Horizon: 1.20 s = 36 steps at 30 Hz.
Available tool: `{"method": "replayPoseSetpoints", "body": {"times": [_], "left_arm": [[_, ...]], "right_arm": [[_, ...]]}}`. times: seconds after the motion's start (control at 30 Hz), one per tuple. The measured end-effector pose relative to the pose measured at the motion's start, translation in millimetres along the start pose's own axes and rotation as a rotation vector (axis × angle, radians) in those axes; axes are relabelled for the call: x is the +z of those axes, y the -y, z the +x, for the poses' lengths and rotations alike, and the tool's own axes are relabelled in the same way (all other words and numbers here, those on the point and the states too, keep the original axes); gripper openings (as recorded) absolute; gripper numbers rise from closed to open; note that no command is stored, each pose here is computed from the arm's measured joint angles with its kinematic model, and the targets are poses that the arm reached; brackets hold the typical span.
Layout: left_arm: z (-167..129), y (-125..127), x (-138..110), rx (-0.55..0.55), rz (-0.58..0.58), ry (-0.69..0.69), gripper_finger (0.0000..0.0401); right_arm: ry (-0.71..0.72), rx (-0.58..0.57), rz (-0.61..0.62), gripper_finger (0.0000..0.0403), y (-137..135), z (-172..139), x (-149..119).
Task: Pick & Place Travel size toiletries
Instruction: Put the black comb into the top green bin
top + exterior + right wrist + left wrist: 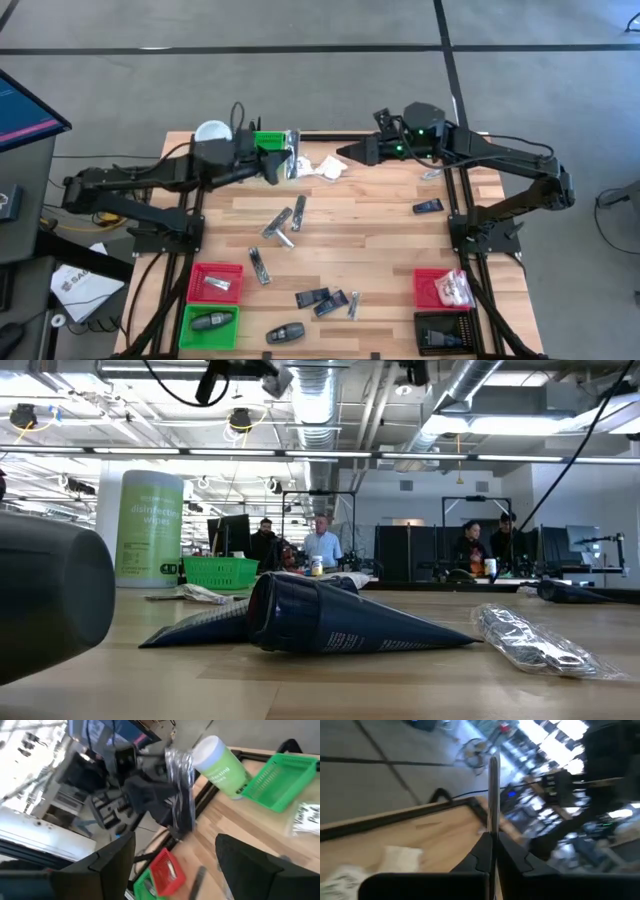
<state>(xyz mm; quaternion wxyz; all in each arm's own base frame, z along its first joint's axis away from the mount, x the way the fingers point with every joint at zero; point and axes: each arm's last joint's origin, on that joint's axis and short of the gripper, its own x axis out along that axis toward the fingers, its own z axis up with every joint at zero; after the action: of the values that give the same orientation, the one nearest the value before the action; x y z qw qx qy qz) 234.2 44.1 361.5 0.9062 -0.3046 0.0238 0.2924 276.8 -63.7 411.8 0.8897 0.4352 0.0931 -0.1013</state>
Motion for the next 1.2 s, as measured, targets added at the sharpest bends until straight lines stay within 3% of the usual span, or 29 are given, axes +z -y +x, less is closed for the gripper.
{"method": "replayPoseSetpoints", "body": {"times": [0.37,0.63,1.03,1.2], "left_arm": [[46.4,-16.4,10.2,0.321,0.094,-0.2,0.0],[69.2,-21.5,-1.9,0.359,0.101,-0.266,0.0],[67.9,-26.2,-7.2,0.417,0.081,-0.307,0.0],[66.9,-29.4,-7.5,0.448,0.091,-0.315,0.0]], "right_arm": [[-0.109,-0.109,-0.078,0.0265,11.2,-1.1,-9.9],[-0.28,-0.223,-0.178,0.0265,15.2,-4.4,-34.3],[-0.21,-0.327,-0.418,0.0265,-13.8,-4.2,-75.5],[-0.208,-0.326,-0.438,0.0265,-14.1,-4.0,-75.9]]}}
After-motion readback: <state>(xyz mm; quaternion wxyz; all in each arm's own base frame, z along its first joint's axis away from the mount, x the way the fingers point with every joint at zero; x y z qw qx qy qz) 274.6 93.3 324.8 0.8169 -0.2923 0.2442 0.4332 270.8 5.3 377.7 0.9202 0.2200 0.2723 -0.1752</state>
